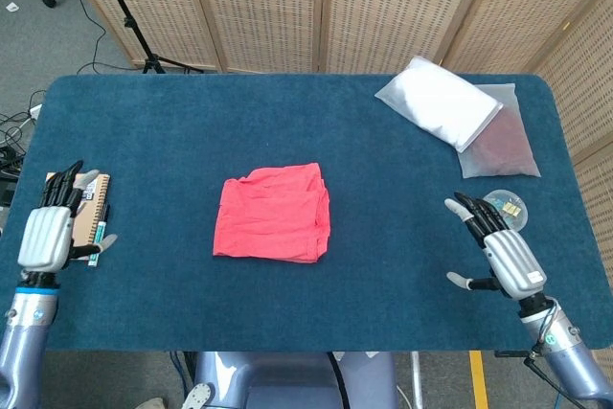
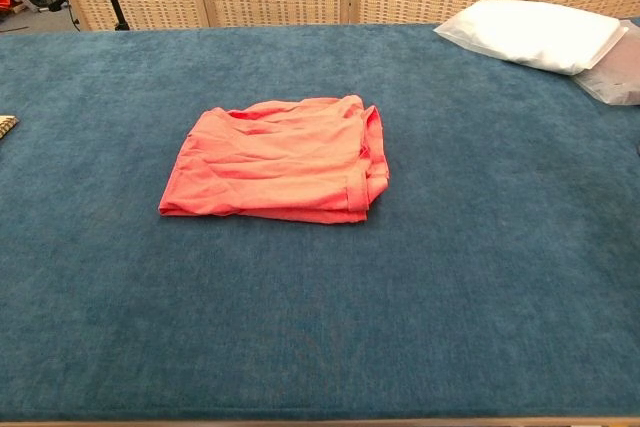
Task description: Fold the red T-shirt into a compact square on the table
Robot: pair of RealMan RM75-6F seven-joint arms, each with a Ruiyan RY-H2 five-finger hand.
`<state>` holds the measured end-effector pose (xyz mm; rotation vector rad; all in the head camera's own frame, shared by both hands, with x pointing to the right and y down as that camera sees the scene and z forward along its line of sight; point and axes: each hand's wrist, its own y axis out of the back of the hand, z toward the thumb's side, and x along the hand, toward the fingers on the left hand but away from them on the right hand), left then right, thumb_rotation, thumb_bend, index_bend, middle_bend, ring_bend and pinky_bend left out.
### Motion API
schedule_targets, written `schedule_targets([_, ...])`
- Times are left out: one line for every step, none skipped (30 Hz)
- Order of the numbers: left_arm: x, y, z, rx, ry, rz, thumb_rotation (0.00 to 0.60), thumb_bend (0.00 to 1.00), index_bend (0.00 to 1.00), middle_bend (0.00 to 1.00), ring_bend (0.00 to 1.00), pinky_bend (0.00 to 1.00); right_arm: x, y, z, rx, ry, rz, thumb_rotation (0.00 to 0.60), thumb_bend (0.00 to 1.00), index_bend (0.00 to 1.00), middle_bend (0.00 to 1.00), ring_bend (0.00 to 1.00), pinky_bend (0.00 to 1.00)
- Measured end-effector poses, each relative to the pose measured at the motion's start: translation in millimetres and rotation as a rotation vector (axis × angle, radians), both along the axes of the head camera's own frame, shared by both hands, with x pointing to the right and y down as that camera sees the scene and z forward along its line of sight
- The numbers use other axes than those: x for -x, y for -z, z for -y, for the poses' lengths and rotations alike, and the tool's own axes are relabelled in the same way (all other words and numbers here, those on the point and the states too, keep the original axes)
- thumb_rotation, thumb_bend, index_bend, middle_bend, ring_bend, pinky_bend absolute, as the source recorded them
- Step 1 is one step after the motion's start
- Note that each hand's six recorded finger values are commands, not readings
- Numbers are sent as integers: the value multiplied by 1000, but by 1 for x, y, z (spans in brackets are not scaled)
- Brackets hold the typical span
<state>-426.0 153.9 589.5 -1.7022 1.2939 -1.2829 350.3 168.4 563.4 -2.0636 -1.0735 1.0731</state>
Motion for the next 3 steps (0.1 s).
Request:
schedule_targets([6,2,-6,11,19,13,600,67,0,0,0,0,0,1,0,-5,1,-4,600,0,0,0,0,0])
schedule_targets([12,5,-12,21,39,32,600,70,0,0,0,0,0,1,0,-12,2,-10,600,0,0,0,0,0])
schedule_targets([15,7,-15,26,50,47,600,74,0,0,0,0,0,1,0,-17,2,-14,600,0,0,0,0,0])
